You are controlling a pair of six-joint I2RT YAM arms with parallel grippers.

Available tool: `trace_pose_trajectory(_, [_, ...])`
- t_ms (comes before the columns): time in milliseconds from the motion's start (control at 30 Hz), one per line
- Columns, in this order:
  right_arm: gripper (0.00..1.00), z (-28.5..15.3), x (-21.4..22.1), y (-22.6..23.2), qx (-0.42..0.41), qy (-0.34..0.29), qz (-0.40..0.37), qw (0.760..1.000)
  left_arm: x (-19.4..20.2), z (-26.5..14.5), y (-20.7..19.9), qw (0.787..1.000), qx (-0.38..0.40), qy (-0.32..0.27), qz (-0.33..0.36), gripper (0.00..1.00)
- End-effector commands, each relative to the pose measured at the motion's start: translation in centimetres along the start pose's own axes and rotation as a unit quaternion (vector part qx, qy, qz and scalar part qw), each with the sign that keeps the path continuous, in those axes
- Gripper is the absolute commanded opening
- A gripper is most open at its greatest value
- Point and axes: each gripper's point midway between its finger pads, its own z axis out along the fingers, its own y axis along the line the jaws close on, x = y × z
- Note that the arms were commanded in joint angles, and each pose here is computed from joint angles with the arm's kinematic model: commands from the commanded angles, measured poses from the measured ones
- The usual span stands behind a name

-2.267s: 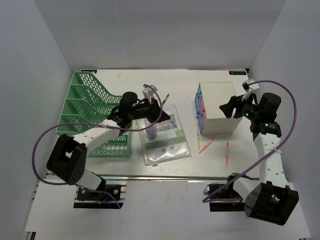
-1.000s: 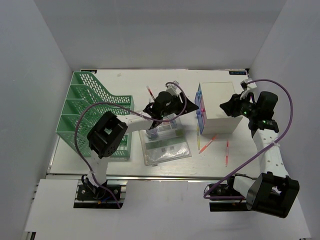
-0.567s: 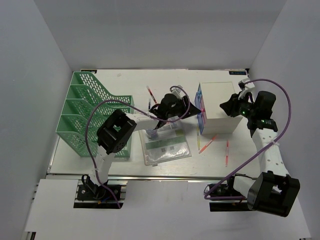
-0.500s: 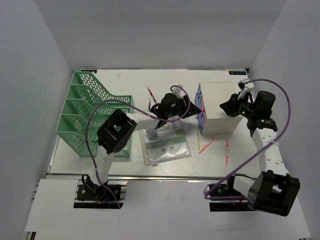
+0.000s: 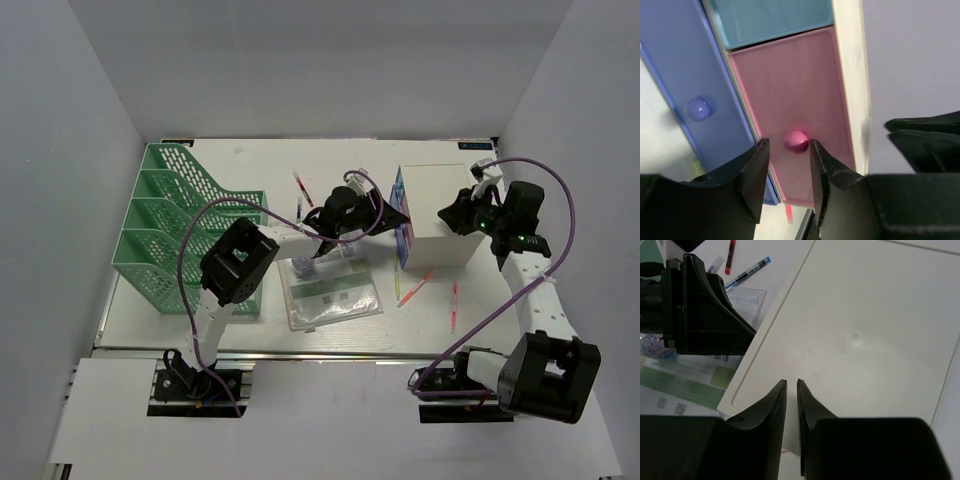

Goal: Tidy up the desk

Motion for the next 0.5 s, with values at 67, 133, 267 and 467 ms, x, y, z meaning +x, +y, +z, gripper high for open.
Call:
trace_pose_trajectory(67, [0.17, 0.31, 0.24, -0.03, -0.002, 0.013, -0.005, 1.000, -0.22, 0.15, -2.52, 0.998, 0.058, -0.010, -0.012, 0.46])
trace_pose_trajectory(133, [0.17, 0.36, 0.43, 0.12, -0.007, 0.016, -0.003, 1.000, -0.15, 0.13, -2.69, 0.997, 0.072, -0.012, -0.020, 0.44])
trace_pose_trajectory(267, [0.15, 0.40, 0.53, 0.17, -0.008, 0.018, -0.003, 1.000, 0.10, -0.04, -2.50, 0.996, 0.086, -0.015, -0.034, 0.43])
trace_pose_trajectory(467, [0.12, 0.54, 0.86, 0.20, -0.009, 0.026, 0.001, 1.000, 0.22, -0.05, -2.54, 0.994, 0.096, -0.015, -0.042, 0.40])
